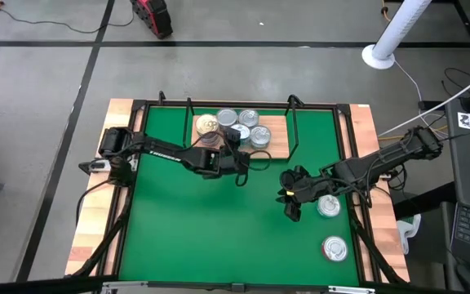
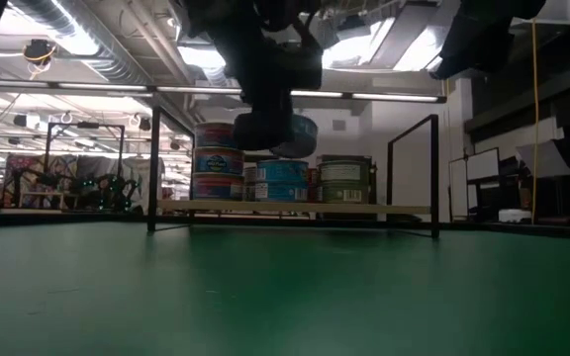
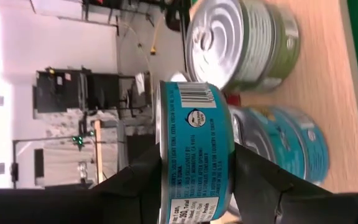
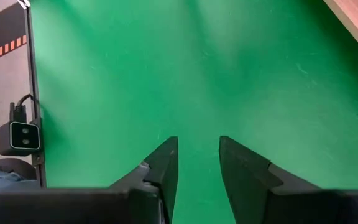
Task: Stack canned seafood by type on shelf
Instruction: Stack the yellow blue tuna can on top of the other yellow blue tuna cans on the shelf
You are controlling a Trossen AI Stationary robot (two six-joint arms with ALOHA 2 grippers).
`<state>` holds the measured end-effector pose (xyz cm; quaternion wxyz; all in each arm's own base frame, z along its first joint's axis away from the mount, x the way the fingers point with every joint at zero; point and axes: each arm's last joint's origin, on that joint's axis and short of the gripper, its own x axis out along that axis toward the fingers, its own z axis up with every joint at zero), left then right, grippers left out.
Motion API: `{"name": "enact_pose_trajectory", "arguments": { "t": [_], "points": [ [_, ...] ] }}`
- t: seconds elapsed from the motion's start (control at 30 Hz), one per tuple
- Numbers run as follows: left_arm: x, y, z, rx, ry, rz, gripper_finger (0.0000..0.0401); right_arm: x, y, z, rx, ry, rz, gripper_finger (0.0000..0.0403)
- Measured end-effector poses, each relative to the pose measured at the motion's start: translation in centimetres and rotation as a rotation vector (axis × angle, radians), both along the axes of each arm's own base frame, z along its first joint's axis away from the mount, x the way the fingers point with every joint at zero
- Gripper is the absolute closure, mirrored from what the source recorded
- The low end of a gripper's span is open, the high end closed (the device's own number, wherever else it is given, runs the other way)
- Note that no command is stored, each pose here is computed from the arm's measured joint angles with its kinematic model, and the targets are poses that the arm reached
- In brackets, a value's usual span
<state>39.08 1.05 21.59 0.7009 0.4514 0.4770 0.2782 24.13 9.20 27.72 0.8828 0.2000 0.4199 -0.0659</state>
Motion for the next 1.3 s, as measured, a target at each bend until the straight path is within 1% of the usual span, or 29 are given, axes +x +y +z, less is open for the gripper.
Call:
{"name": "enact_pose_trajectory", "arguments": {
  "t": [0.17,0.27,0.47,0.7,0.9,1.0,1.13,1.3],
  "points": [
    [-0.5,0.2,-0.4,-0.024,0.022,0.035,0.0245,0.0,0.0,0.0,-0.001,-0.001,0.000,0.0285],
    [-0.6,0.2,-0.5,-0.035,0.027,0.030,0.0245,0.0,0.0,0.0,-0.002,-0.001,0.001,0.0285],
    [-0.6,0.4,-0.5,-0.042,0.019,0.038,0.0231,0.0,0.0,0.0,-0.002,-0.001,0.001,0.0285],
    [-0.6,0.4,-0.5,-0.074,-0.053,0.077,0.0200,0.0,0.0,0.0,-0.001,-0.002,0.001,0.0285],
    [-0.6,0.5,-0.5,-0.087,-0.081,0.093,0.0166,0.0,0.0,0.0,-0.001,-0.001,0.001,0.0285],
    [-0.5,0.7,-0.5,-0.111,-0.139,0.127,0.0152,0.0,0.0,0.0,-0.001,-0.001,0.001,0.0285],
    [-0.5,1.3,-0.5,-0.147,-0.228,0.186,0.0145,0.0,0.0,0.0,-0.001,-0.001,0.001,0.0285],
    [-0.5,1.6,-0.5,-0.142,-0.219,0.189,0.0147,0.0,0.0,0.0,0.001,-0.001,0.002,0.0285]
  ]
}}
